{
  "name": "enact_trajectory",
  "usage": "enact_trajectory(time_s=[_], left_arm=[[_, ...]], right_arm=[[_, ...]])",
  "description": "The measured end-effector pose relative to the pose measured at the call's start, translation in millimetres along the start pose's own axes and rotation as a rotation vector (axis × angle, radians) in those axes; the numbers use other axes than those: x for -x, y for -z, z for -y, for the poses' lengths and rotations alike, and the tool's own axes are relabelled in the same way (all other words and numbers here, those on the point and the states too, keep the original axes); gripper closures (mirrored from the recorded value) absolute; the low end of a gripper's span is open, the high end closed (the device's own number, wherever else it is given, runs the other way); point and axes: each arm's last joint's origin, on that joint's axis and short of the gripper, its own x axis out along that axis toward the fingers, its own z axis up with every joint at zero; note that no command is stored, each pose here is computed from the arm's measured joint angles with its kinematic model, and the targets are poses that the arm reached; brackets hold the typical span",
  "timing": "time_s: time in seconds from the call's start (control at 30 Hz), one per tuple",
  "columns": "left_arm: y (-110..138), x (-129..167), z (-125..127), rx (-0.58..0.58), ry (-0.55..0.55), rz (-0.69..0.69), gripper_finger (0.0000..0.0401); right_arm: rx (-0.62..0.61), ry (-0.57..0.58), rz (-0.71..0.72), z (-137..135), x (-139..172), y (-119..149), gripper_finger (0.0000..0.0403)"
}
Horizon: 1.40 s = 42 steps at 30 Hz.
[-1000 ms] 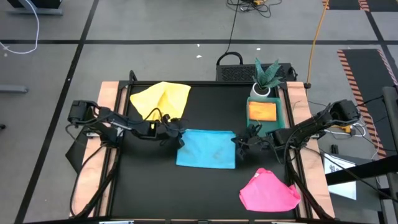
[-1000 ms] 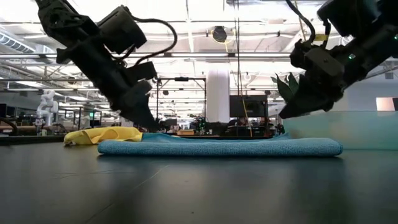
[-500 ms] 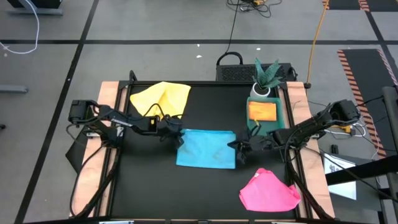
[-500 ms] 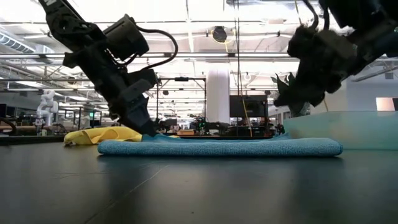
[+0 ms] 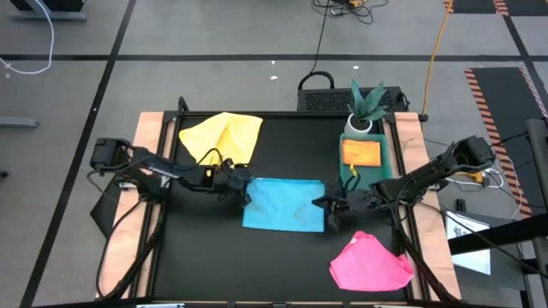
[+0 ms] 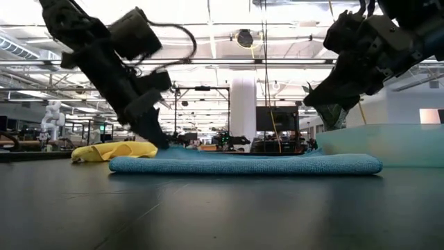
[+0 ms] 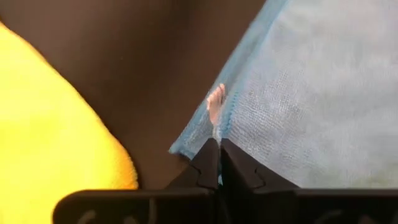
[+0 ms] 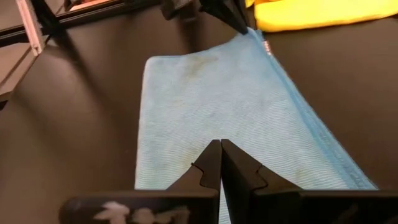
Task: Fold microfiber towels
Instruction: Fold the blue microfiber cloth
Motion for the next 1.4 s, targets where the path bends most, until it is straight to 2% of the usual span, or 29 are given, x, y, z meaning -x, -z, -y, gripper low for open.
enact_trajectory(time_s=[0.23,0.63,0.9,1.0,1.1,1.2,1.3,1.33,1.4], left_arm=[[3.8,18.3,19.8,-0.008,-0.159,0.13,0.0396],[18.8,-6.7,5.7,0.066,-0.254,0.004,0.039],[17.6,0.1,2.2,0.032,-0.244,-0.029,0.0372],[14.8,8.9,-4.4,0.047,-0.244,-0.052,0.0344],[8.7,20.4,-10.6,0.116,-0.246,-0.031,0.0311],[1.7,25.6,-8.3,0.172,-0.181,0.013,0.0286],[1.2,26.8,-2.1,0.173,-0.125,0.021,0.0276],[1.7,26.2,-0.5,0.175,-0.129,0.026,0.0276],[5.2,22.6,-0.7,0.154,-0.203,0.035,0.0275]], right_arm=[[-0.001,0.003,-0.003,0.2,0.0,0.1,0.0403],[-0.021,0.03,-0.003,1.3,0.0,0.9,0.0403],[-0.038,0.091,-0.006,3.2,-4.2,5.0,0.0403],[-0.047,0.12,-0.056,1.0,-14.3,8.7,0.0403],[-0.058,0.179,-0.11,-3.2,-31.1,6.8,0.0403],[-0.039,0.262,-0.181,-4.3,-50.0,1.4,0.0403],[-0.041,0.328,-0.241,-2.2,-67.7,-8.9,0.0403],[-0.042,0.349,-0.259,0.0,-72.3,-11.4,0.0403],[-0.037,0.384,-0.287,4.4,-80.6,-15.2,0.0403]])
